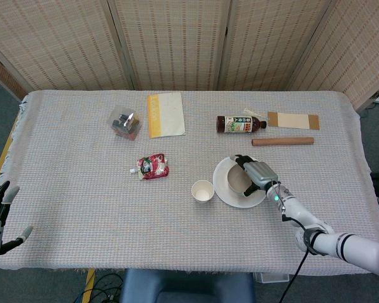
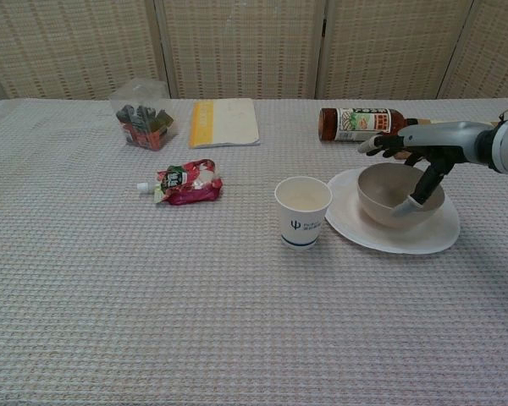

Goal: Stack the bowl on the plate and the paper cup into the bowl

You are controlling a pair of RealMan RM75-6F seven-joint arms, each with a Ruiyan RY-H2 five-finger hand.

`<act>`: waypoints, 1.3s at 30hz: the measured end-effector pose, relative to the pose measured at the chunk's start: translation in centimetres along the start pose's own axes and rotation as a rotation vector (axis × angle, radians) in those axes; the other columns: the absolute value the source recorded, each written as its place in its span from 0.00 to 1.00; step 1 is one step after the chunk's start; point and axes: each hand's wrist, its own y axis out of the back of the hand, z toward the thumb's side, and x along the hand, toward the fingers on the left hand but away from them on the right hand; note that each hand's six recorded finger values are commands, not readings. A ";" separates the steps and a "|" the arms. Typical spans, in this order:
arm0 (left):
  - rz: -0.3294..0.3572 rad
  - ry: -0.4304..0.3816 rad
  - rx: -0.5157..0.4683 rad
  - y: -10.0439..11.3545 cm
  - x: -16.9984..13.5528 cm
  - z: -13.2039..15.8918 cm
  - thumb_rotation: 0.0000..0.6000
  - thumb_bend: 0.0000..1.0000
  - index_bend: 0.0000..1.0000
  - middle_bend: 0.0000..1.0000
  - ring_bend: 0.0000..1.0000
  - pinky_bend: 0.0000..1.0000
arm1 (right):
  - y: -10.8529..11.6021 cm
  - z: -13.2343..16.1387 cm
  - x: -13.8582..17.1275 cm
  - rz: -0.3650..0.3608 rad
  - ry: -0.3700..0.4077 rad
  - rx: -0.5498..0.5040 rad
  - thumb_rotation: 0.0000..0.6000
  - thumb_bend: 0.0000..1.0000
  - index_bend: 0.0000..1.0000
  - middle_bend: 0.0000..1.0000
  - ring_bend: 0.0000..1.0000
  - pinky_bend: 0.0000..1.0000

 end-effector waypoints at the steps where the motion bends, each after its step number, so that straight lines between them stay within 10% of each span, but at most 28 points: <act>1: 0.000 -0.001 0.000 0.0 0.0 0.0 1.00 0.25 0.05 0.00 0.00 0.16 | 0.1 0.0 0.1 0.000 0.001 0.002 1.00 0.19 0.00 0.00 0.00 0.41; 16: -0.003 -0.001 0.004 -0.1 -0.1 0.1 1.00 0.25 0.06 0.00 0.00 0.16 | 0.2 -0.6 0.1 0.004 -0.005 0.004 1.00 0.18 0.00 0.00 0.00 0.33; 26: -0.001 0.000 0.004 0.0 -0.1 0.0 1.00 0.25 0.07 0.00 0.00 0.16 | 0.3 -0.4 0.1 0.001 0.009 0.000 1.00 0.12 0.00 0.00 0.00 0.01; 39: -0.005 0.000 0.007 -0.2 -0.1 0.0 1.00 0.25 0.07 0.00 0.00 0.16 | 1.1 -0.5 1.3 0.010 0.018 0.007 1.00 0.09 0.00 0.00 0.00 0.00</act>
